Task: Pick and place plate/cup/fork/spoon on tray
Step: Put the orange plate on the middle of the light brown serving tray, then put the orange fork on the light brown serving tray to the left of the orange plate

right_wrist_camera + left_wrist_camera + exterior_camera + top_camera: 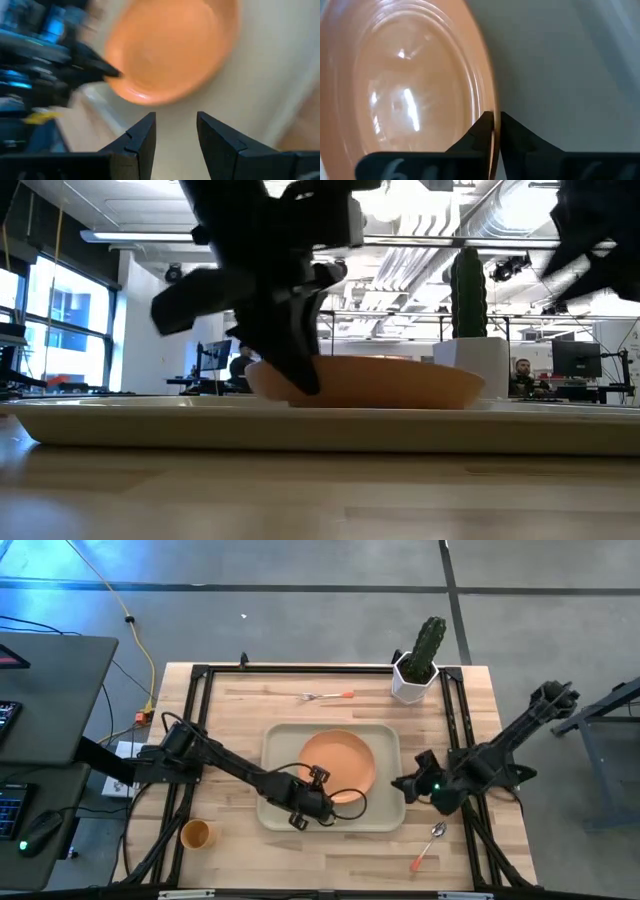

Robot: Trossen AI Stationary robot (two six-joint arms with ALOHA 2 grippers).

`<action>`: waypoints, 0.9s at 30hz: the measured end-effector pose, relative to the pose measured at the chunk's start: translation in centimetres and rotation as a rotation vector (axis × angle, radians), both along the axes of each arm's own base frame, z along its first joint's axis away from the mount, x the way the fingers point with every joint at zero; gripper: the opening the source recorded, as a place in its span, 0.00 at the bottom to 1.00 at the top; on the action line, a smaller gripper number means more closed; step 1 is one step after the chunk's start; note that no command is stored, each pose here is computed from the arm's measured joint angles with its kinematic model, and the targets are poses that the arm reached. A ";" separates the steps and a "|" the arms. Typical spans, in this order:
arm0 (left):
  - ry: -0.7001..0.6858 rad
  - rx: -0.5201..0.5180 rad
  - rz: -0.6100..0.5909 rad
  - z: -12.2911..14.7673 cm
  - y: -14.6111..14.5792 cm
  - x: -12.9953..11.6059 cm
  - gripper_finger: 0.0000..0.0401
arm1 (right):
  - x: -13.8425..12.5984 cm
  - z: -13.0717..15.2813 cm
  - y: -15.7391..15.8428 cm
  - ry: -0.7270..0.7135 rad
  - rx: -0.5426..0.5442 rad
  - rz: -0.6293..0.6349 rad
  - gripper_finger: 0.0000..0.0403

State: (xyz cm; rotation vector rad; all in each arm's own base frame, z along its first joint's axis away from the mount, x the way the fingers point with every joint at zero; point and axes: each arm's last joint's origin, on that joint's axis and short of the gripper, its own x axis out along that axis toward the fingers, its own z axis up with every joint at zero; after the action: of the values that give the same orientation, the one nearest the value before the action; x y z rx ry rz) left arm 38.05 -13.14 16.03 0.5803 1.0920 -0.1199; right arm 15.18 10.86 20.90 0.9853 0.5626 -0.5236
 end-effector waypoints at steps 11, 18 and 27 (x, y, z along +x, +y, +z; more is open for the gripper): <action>-0.182 -0.176 0.259 5.3 1.5 -0.8 0.40 | -0.1 -1.7 0.1 0.141 -0.142 0.041 0.33; -0.350 -0.242 0.616 10.8 5.9 -3.3 0.53 | 3.9 -1.6 -6.5 0.302 -0.364 0.186 0.33; -0.342 -0.296 0.766 11.8 13.3 -8.7 0.53 | 9.4 -0.6 -16.6 0.122 -0.505 0.217 0.33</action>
State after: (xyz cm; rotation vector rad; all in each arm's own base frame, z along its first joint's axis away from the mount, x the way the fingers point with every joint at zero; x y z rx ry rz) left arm 29.35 0.16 27.79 -0.1069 0.8758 0.4639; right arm 24.54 -5.79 20.33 0.4093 0.5993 -0.4996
